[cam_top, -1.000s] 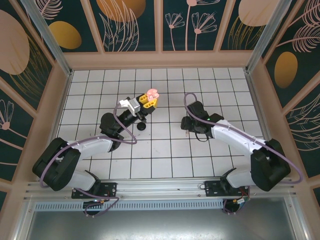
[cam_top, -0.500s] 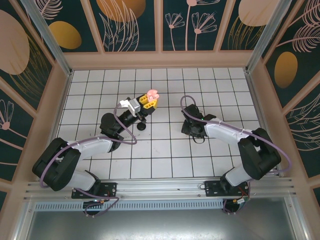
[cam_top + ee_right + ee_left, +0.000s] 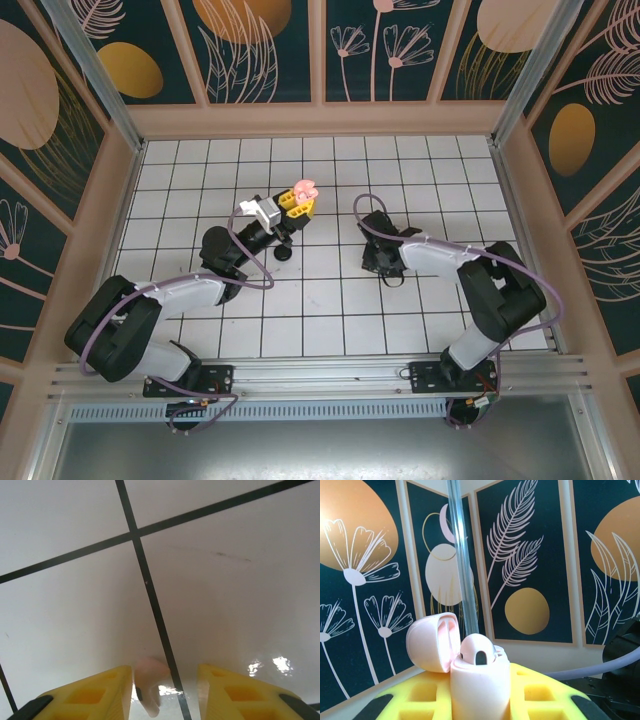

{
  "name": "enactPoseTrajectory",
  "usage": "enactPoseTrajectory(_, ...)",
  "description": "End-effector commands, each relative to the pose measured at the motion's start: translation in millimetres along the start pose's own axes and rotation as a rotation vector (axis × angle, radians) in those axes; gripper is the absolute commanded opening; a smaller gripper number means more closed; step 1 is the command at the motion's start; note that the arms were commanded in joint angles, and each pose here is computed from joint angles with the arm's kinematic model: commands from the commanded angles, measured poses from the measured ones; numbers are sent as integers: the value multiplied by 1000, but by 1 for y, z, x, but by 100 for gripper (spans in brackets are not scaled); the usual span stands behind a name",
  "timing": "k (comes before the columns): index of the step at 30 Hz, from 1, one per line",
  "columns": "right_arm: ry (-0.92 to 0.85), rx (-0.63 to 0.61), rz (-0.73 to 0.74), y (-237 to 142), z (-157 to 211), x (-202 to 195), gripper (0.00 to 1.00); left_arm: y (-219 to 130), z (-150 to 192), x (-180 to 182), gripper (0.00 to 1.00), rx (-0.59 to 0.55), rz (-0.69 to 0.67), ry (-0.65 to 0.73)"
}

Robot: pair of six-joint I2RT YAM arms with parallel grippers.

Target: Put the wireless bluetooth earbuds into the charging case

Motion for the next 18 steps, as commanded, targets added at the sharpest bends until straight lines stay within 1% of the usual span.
enactPoseTrajectory(1, 22, -38, -1, 1, -14, 5, 38, -3, -4, -5, 0, -17, 16, -1)
enactPoseTrajectory(10, 17, -27, -5, 6, -12, 6, 35, -2, -2, -4, 0, -10, 16, -1)
enactPoseTrajectory(18, 16, -22, -18, 8, -10, 7, 27, -1, -3, -4, 0, -6, 13, -7)
Point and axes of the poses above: each hand's point on the last joint's axis, 136 mm out from that joint toward the fingers, its own y axis out along the fingers, its own x axis along the line the jaws close on, z = x × y, the point moved 2 cm from there along -y, back along the fingers, and after that the axes turned 7 degrees about -y, right-handed, at the moved point
